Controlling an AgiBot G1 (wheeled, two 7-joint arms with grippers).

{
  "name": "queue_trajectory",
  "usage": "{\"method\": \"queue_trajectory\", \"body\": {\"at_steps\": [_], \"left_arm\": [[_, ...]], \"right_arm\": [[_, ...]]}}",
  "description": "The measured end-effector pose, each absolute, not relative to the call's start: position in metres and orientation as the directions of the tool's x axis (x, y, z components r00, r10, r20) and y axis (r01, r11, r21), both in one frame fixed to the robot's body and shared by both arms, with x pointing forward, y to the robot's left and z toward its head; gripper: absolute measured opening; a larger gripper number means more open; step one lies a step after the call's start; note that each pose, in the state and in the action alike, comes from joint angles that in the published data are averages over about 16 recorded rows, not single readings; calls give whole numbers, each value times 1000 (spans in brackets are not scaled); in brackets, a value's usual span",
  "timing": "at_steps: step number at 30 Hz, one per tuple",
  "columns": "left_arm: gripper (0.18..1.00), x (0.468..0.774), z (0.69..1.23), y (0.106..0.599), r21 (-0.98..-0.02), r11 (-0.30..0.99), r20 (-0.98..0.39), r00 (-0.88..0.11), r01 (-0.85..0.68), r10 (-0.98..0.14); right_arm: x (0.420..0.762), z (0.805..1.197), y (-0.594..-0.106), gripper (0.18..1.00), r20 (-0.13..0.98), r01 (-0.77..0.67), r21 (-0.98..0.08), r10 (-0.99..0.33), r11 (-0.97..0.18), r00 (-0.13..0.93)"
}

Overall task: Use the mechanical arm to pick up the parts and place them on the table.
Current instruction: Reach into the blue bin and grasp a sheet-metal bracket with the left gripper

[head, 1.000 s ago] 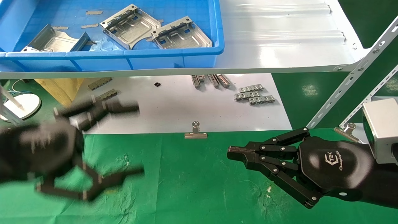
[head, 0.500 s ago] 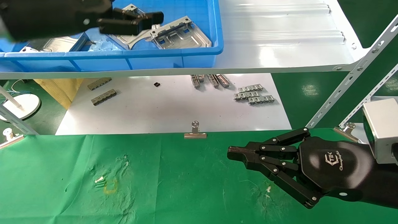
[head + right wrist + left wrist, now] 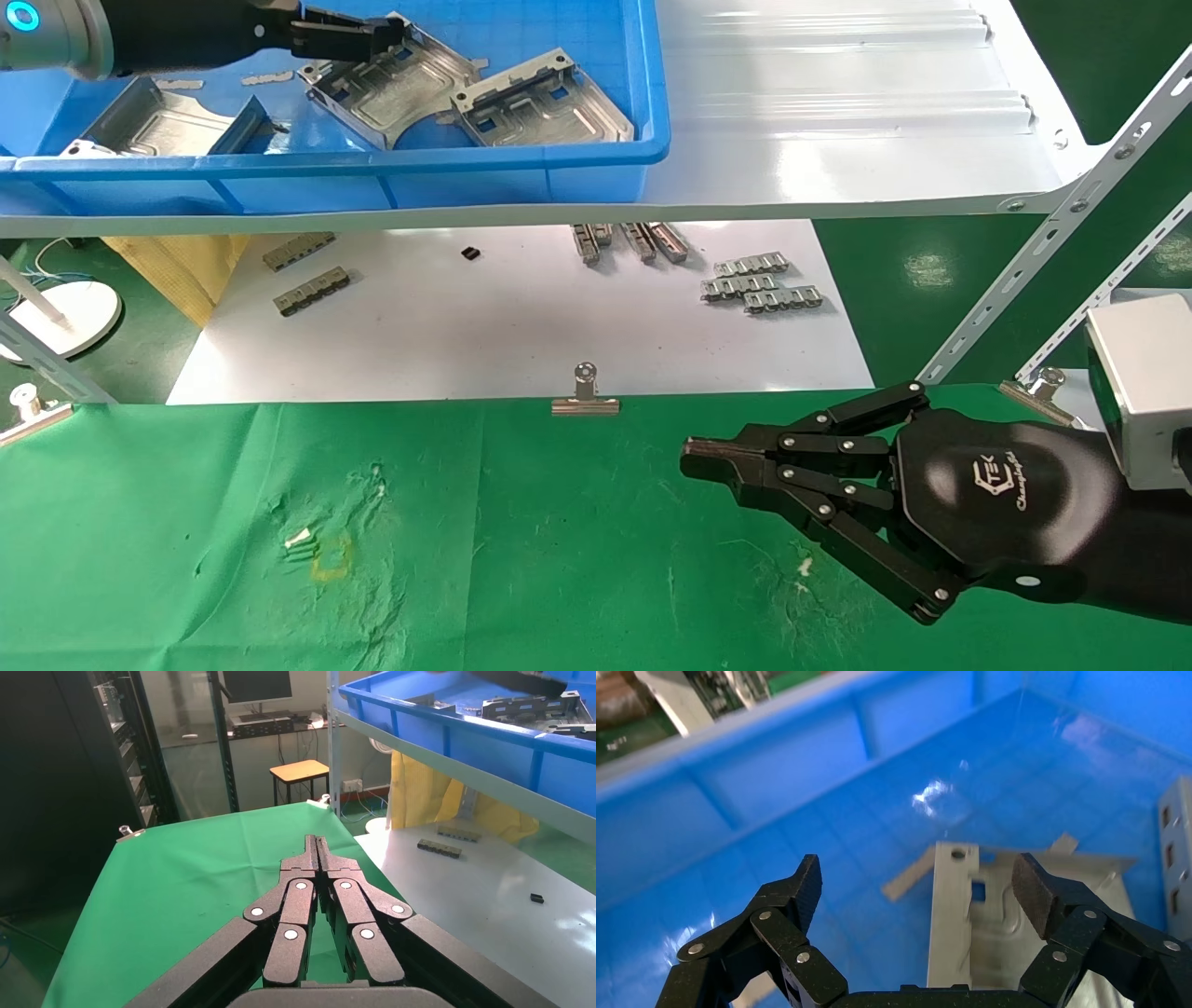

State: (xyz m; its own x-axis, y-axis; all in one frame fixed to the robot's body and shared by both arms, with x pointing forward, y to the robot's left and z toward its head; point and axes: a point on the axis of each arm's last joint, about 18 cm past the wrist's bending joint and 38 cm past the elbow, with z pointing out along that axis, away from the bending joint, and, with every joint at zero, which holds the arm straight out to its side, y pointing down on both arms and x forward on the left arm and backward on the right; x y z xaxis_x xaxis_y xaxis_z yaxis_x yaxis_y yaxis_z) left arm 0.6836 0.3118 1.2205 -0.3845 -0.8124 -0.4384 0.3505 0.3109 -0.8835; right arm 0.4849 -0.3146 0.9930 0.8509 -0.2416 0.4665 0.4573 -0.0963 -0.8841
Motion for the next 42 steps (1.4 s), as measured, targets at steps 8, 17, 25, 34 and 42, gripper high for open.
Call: {"method": "queue_trajectory", "body": {"at_steps": [8,17,25,34,42], "left_arm": [[950,683,1217,312,-891,334,-440,-399,309,-805],[832,678,1211,312,-890,358,-452,-436,284,-778],[666,675,1208,319,-886,373,-461,-438,275,-772],[444,675,1209,327,-881,377,-469,-415,285,-780],[320,666,1220,331,-871,353,-477,-413,342,-776]], "right_arm": [[485,993,-315,220,466,457,-884,-242,-96,851],[485,993,-315,304,466,457,-884,-242,-96,851],[485,993,-315,458,466,457,-884,-242,-96,851],[485,993,-315,671,466,457,-884,-242,-96,851],[485,993,-315,834,466,457,-884,-242,-96,851]]}}
